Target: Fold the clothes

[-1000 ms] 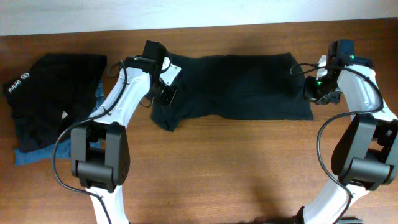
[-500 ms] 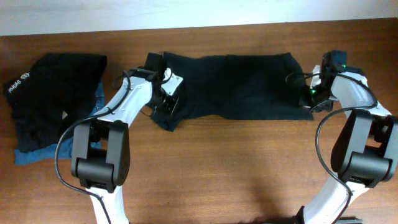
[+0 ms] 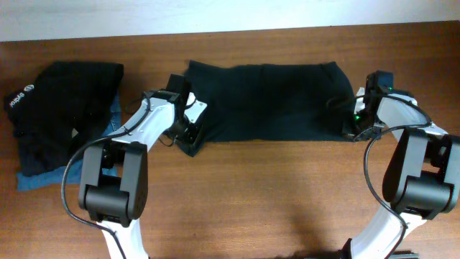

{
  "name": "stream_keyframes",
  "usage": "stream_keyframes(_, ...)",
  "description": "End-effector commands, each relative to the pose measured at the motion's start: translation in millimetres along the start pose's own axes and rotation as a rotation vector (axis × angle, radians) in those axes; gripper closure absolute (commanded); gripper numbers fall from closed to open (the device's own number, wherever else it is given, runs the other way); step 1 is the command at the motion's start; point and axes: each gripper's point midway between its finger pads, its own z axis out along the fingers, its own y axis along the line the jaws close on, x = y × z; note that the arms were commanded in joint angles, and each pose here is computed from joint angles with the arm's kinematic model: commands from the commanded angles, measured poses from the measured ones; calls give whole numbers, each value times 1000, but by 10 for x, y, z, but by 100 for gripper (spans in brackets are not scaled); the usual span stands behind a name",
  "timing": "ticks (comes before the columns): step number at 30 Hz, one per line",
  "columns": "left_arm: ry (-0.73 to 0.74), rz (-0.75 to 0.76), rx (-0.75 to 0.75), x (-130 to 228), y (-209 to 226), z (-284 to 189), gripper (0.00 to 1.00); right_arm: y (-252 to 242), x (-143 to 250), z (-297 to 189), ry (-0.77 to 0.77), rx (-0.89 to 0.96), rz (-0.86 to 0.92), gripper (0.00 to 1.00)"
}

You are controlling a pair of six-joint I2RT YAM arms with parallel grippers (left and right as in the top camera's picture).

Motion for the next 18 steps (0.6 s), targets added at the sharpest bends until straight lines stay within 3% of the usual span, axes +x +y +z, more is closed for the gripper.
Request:
stream_keyframes(1, 101, -71, -76, 351, 314, 101, 75, -330, 327, 163, 114, 142, 24, 86)
stream_keyframes(5, 112, -155, -72, 438, 456, 75, 75, -409, 410, 151, 146, 144, 55, 82)
stream_keyframes(14, 114, -182, -22, 474, 445, 64, 76, -478, 470, 141, 169, 143, 76, 81)
stream_keyframes(18, 144, -188, -3, 546, 398, 54, 82, -476, 523, 131, 191, 143, 74, 81)
